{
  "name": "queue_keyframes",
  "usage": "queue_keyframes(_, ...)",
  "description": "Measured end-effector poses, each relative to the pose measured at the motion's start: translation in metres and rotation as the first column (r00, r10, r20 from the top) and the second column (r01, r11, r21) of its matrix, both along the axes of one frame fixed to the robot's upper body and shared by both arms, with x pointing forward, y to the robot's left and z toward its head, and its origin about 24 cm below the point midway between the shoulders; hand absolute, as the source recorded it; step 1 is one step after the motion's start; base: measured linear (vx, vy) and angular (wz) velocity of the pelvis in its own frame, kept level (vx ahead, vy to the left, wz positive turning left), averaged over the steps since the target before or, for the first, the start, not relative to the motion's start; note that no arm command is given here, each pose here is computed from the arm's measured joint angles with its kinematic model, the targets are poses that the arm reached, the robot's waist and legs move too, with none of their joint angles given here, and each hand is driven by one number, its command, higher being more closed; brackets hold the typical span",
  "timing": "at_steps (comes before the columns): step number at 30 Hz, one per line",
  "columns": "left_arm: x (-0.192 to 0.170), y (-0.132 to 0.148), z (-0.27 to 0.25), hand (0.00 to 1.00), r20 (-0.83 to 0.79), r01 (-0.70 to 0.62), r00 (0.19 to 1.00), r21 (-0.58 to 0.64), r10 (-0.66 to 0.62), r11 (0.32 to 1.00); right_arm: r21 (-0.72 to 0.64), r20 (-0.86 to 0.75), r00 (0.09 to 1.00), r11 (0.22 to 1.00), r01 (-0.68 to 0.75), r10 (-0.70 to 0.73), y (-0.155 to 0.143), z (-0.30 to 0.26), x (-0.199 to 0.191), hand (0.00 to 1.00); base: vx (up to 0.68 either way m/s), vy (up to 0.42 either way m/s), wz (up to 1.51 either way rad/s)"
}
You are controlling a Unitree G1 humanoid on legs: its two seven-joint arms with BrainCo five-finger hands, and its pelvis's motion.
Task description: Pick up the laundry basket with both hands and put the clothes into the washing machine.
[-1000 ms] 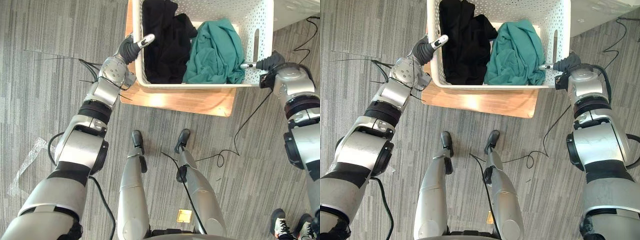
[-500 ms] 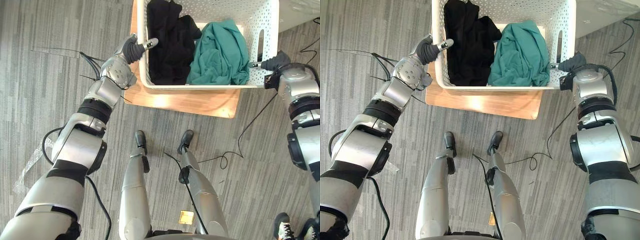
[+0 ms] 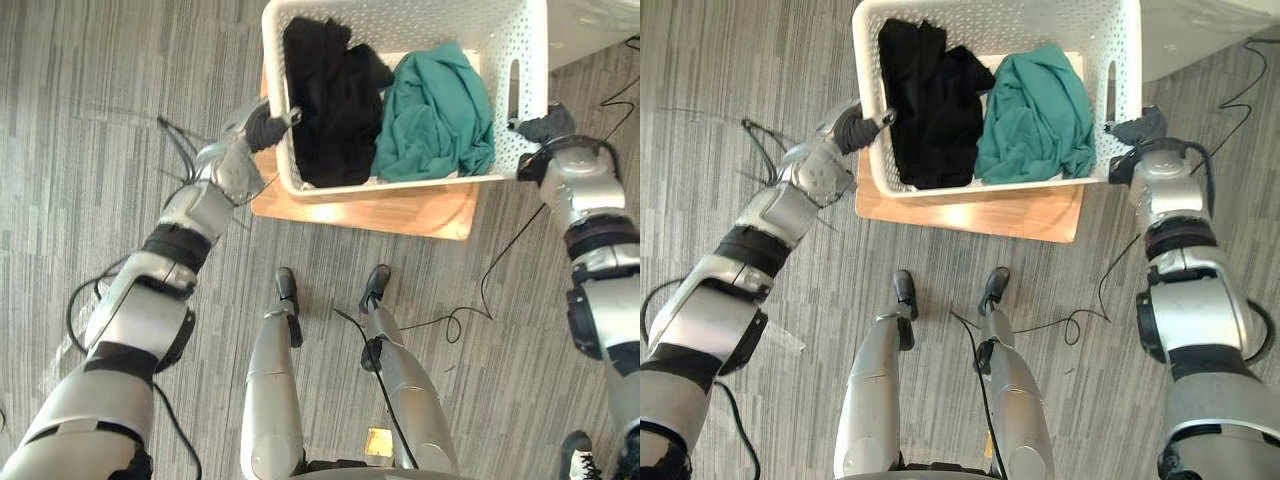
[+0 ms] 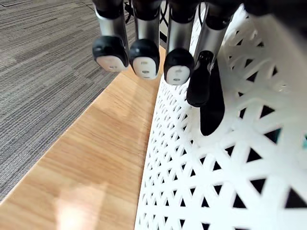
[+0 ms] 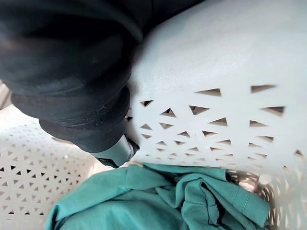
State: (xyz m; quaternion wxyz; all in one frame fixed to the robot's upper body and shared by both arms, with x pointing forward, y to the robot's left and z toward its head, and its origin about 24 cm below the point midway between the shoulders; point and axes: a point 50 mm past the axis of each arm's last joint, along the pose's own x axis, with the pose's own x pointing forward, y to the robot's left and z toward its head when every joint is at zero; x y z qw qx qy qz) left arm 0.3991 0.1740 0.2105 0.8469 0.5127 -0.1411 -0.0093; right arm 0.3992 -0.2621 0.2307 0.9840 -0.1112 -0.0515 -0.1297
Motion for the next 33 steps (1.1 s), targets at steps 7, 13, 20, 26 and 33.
queue_keyframes(7, -0.054, 0.011, -0.063, 1.0, 0.026, -0.011, 0.999, -0.37, 0.022, 0.929, 0.119, 0.141, 0.989, 0.991, -0.061, 0.044, 0.013, -0.055, -0.059, 1.0, 0.05, 0.024, -0.04)
queue_keyframes(13, -0.125, 0.007, -0.144, 1.0, -0.157, -0.125, 0.987, -0.622, 0.033, 0.773, 0.197, -0.033, 0.998, 0.979, -0.047, 0.054, 0.017, -0.143, -0.126, 1.0, 0.11, 0.01, 0.17)
queue_keyframes(20, -0.181, 0.011, -0.19, 1.0, -0.352, -0.264, 0.936, -0.654, 0.024, 0.709, 0.29, -0.288, 0.956, 0.957, 0.025, 0.062, 0.028, -0.22, -0.188, 1.0, 0.15, -0.008, 0.35)
queue_keyframes(26, -0.198, 0.023, -0.193, 1.0, -0.371, -0.317, 0.927, -0.684, 0.06, 0.657, 0.364, -0.34, 0.937, 0.93, 0.048, 0.085, 0.047, -0.24, -0.201, 1.0, -0.02, -0.056, -0.19)
queue_keyframes(33, -0.192, 0.011, -0.194, 1.0, -0.366, -0.311, 0.93, -0.729, 0.037, 0.61, 0.41, -0.381, 0.923, 0.904, 0.117, 0.053, 0.047, -0.252, -0.218, 1.0, -0.17, 0.158, -0.79)
